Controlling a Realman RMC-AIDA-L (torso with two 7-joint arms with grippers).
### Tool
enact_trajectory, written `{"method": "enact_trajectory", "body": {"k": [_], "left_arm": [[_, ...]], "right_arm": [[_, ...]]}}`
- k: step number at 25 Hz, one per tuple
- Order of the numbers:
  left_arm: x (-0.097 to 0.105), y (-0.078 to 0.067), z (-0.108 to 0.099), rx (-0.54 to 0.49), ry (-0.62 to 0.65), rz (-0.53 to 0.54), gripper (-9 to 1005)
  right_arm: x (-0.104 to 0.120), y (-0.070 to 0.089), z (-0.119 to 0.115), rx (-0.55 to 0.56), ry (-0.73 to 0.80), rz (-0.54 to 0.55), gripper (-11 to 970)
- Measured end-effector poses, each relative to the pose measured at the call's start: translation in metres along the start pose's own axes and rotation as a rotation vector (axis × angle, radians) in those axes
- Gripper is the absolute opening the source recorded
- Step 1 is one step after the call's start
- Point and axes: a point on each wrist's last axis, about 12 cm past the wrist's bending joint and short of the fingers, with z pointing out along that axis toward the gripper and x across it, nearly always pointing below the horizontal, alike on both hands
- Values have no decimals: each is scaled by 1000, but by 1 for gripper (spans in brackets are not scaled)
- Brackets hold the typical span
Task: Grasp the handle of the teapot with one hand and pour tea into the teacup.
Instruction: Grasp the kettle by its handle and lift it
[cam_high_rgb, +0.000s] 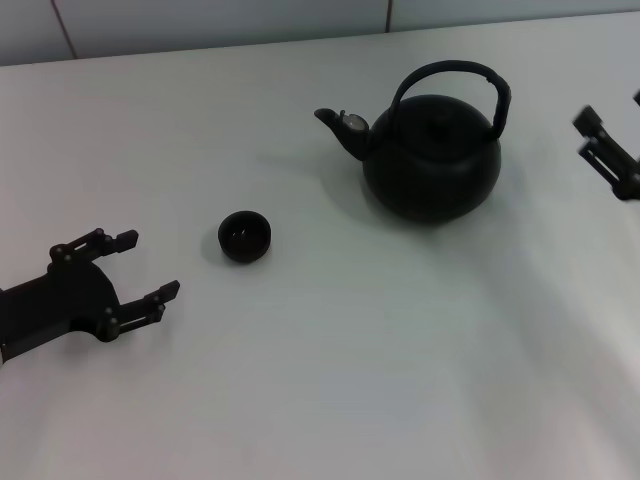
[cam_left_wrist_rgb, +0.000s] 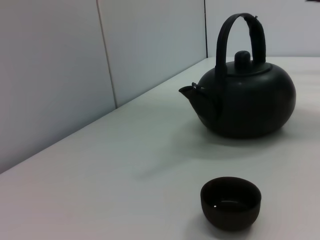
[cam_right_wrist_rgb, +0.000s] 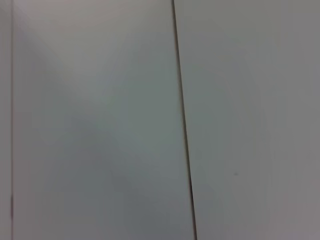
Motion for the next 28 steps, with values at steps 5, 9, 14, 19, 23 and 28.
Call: {"method": "enact_trajectory", "body": {"k": [5, 9, 14, 19, 23, 28], "left_arm": [[-1, 0, 0, 4, -3, 0, 800], [-1, 0, 1, 5, -5, 1, 800], [-3, 1, 2, 8, -7, 4, 799], [-4, 1, 3, 9, -8, 6, 799], [-4, 2, 3, 9, -8, 7, 799], [-4, 2, 3, 9, -8, 7, 799]], "right_arm": [[5, 1, 28, 4, 43, 7, 817], [8, 3, 44, -15, 82, 5, 817], [11, 10, 54, -58, 113, -1, 818], [14, 11, 59, -66, 148, -6, 818], [16, 10, 65, -53, 163, -8, 818], [16, 11, 74, -56, 178, -13, 817]]}}
